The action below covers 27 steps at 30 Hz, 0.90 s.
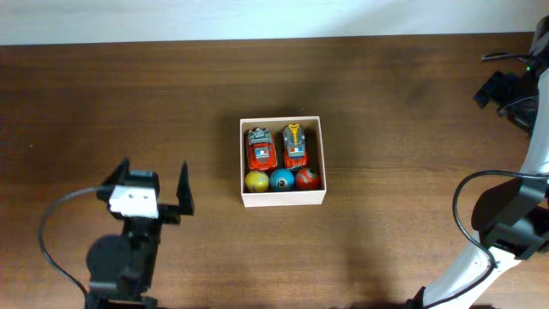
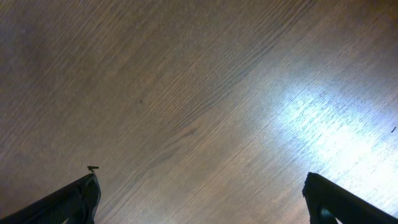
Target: Pack container
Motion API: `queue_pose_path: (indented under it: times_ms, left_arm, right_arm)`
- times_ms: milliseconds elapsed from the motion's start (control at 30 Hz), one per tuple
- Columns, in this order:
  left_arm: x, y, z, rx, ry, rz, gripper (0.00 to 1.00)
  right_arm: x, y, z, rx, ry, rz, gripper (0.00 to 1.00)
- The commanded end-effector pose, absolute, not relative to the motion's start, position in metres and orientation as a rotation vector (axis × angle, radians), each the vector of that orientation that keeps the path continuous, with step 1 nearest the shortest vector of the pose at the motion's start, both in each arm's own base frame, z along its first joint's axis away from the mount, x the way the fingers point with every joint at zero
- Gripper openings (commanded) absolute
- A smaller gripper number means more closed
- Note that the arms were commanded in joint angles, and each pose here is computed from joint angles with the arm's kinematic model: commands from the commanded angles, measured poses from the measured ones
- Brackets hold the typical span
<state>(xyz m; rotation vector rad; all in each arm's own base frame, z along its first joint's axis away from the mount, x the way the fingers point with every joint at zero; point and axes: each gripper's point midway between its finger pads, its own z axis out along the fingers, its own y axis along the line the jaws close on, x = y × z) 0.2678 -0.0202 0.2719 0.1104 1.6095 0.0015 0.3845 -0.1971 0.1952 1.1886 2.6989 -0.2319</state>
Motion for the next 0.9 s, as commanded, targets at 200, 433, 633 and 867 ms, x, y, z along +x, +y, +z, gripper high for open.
queue_pose_path:
  times_ms: [200,433,633,867]
  left_arm:
    - [0.247,-0.015,0.23,0.108,1.464,0.044,0.99]
    - [0.243,-0.014,0.213,0.124,1.44,0.064,0.99]
    - [0.244,-0.014,0.193,0.15,1.517,0.087,0.99]
    - [0.244,-0.015,0.169,0.164,1.613,0.08,0.99]
  right_arm:
    - [0.384,-0.198,0.212,1.172,2.657,-0.232,0.99]
    - [0.384,-0.198,0.212,1.172,2.657,-0.232,0.99]
    - [0.384,-0.198,0.212,1.172,2.657,-0.232,0.99]
    - [0.384,-0.198,0.212,1.172,2.657,-0.232,0.99]
